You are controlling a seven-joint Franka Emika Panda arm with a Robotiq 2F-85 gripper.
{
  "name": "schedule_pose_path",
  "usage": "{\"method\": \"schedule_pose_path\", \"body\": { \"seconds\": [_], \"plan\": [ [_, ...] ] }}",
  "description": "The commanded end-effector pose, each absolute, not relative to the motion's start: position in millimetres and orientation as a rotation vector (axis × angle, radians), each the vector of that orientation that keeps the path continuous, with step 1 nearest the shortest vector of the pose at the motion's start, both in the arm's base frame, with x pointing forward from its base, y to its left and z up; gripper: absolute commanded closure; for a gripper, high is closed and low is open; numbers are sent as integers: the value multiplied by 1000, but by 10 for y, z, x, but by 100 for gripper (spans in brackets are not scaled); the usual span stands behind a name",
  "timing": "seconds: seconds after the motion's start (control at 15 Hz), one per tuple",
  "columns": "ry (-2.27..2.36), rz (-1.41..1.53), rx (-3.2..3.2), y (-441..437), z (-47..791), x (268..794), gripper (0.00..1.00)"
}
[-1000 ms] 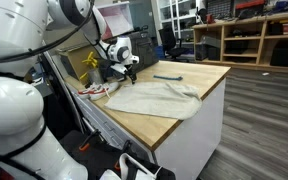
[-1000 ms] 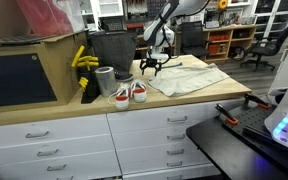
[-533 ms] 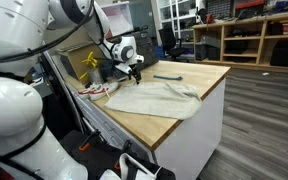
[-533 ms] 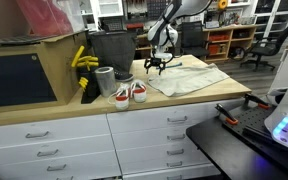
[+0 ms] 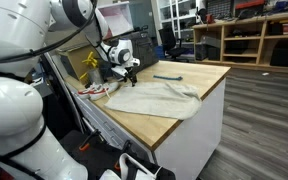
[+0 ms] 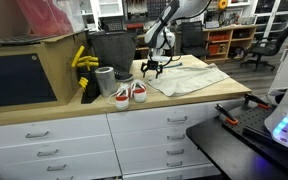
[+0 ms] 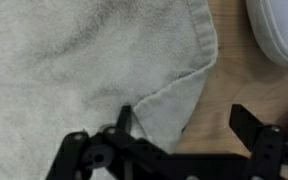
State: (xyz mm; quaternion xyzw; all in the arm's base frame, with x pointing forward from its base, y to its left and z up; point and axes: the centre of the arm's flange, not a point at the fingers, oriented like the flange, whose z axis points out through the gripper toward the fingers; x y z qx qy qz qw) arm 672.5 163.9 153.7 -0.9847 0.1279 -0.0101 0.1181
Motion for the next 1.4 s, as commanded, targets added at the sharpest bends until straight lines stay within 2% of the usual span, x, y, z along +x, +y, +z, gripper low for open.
{"method": "schedule_pose_path", "body": {
  "seconds": [0.0,0.73,1.07,1.33],
  "plan": [
    [356,2,-2859,1709,1515,6672,0],
    [236,-67,-2811,2396,1740,6626,0],
    [172,-291,-2801,2624,1991,6617,0],
    [130,-442,-2840,2289,2301,6730,0]
  ]
}}
